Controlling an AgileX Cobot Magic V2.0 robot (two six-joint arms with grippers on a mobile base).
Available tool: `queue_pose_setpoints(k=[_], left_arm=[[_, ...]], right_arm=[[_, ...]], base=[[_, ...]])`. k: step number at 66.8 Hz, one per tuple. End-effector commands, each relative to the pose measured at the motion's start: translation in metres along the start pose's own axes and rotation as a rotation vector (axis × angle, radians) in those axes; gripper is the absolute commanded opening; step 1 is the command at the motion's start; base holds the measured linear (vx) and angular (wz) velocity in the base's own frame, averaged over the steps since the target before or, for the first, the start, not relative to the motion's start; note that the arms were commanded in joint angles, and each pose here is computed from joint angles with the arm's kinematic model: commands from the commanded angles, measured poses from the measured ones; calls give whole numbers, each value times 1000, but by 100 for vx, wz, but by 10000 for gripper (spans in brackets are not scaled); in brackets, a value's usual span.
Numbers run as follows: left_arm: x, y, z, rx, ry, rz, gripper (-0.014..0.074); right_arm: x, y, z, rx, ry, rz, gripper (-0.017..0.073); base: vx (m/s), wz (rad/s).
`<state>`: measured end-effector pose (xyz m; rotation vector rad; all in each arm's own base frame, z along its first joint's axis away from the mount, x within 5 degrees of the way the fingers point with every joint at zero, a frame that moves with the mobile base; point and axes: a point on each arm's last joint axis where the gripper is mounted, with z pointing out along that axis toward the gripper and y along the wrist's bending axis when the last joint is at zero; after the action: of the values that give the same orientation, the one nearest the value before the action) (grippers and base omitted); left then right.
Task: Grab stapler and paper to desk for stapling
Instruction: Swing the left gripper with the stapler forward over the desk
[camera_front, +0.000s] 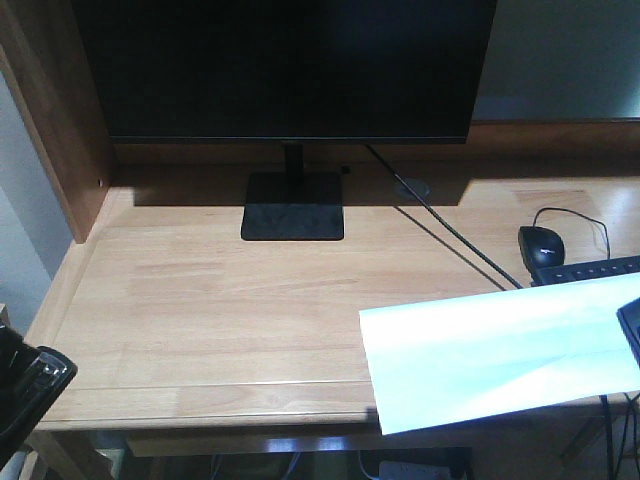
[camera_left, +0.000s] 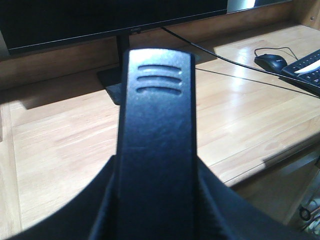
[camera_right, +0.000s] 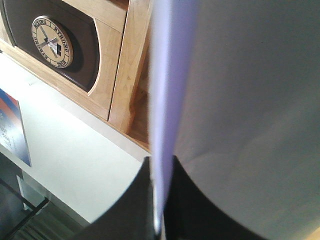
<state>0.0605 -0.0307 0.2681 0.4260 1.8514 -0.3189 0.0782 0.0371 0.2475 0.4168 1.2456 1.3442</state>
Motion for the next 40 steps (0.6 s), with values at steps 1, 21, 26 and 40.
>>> queue_pose_setpoints(k=[1,21,26,40], left_arm=[[-20,0,-4,-2,-144,-8,-7],[-20,0,-4,-2,-145,-8,-7],[-21,0,-4,-2,-151,-8,-7],[-21,0,-4,-2,-153,-8,-7]], right_arm=[[-5,13,4,-85,-23,-6,-6],[-5,13,4,-85,-23,-6,-6],[-5,13,4,-85,-23,-6,-6],[-5,13,4,-85,-23,-6,-6]], base=[[0,0],[0,0],[0,0],[0,0]])
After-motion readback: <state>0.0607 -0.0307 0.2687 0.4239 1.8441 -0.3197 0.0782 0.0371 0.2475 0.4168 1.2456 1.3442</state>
